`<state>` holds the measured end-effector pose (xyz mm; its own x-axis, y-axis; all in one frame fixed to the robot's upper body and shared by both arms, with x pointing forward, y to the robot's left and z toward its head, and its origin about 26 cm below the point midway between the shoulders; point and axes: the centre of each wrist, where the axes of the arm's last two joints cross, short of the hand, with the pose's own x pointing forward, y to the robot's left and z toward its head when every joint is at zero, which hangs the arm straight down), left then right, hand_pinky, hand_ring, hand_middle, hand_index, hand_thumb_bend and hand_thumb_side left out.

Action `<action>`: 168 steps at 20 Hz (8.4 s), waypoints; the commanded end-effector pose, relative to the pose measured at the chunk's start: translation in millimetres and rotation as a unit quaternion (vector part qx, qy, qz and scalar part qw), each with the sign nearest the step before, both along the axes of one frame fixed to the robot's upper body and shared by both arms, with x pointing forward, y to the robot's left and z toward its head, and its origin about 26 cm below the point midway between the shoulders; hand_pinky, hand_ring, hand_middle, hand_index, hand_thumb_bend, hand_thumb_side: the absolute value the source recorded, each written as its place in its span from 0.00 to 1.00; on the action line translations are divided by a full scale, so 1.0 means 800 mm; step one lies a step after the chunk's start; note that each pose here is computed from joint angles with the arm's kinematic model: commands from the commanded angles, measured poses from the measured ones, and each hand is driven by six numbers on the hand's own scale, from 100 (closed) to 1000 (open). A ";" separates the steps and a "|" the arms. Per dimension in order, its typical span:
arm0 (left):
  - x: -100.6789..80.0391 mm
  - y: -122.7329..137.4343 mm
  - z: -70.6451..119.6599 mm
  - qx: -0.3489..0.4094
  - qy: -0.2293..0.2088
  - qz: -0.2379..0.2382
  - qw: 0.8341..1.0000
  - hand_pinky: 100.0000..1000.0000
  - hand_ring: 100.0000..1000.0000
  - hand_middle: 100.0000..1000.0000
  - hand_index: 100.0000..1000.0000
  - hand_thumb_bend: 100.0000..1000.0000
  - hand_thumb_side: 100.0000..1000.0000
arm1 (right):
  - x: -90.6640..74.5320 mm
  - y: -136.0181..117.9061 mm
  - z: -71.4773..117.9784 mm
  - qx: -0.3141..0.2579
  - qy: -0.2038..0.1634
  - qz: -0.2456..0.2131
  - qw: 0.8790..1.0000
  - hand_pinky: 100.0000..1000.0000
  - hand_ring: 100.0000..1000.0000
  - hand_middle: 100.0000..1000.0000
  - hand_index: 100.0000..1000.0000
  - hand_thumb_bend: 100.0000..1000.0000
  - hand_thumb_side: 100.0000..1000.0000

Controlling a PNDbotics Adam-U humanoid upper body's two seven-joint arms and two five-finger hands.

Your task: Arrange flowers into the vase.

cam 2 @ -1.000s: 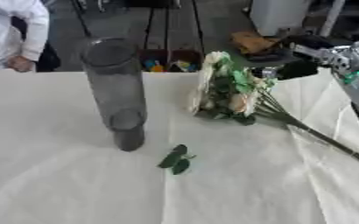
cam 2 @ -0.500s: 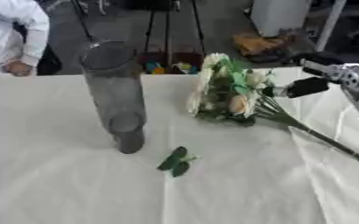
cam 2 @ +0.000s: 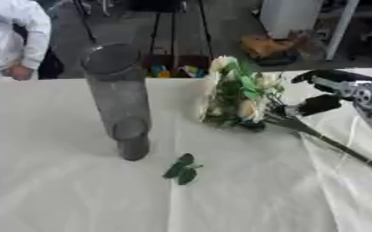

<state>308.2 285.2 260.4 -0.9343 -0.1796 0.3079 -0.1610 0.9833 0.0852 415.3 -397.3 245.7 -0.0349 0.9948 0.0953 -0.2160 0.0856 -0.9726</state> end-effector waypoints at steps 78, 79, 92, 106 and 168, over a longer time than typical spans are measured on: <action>-0.003 -0.004 0.014 -0.002 -0.015 -0.006 1.000 0.76 0.95 0.90 0.96 0.00 1.00 | 0.035 0.019 -0.028 0.026 -0.219 -0.103 0.970 0.00 0.00 0.00 0.00 0.23 0.44; -0.003 -0.004 0.014 -0.001 -0.015 -0.006 1.000 0.76 0.95 0.90 0.96 0.00 1.00 | 0.034 0.023 -0.019 0.034 -0.228 -0.101 0.968 0.00 0.00 0.00 0.00 0.23 0.43; -0.003 -0.003 0.014 0.004 -0.012 -0.005 1.000 0.76 0.95 0.90 0.96 0.00 1.00 | 0.001 0.062 0.073 0.174 -0.302 -0.066 0.935 0.00 0.00 0.00 0.00 0.24 0.40; -0.003 -0.006 0.014 0.012 -0.007 -0.013 1.000 0.75 0.95 0.90 0.96 0.00 1.00 | -0.019 0.146 0.166 0.412 -0.390 0.077 0.820 0.00 0.00 0.00 0.00 0.26 0.39; -0.001 -0.025 0.032 0.038 -0.022 -0.056 0.997 0.76 0.94 0.90 0.96 0.00 1.00 | -0.059 0.296 0.303 0.710 -0.383 0.217 0.550 0.00 0.00 0.00 0.00 0.17 0.34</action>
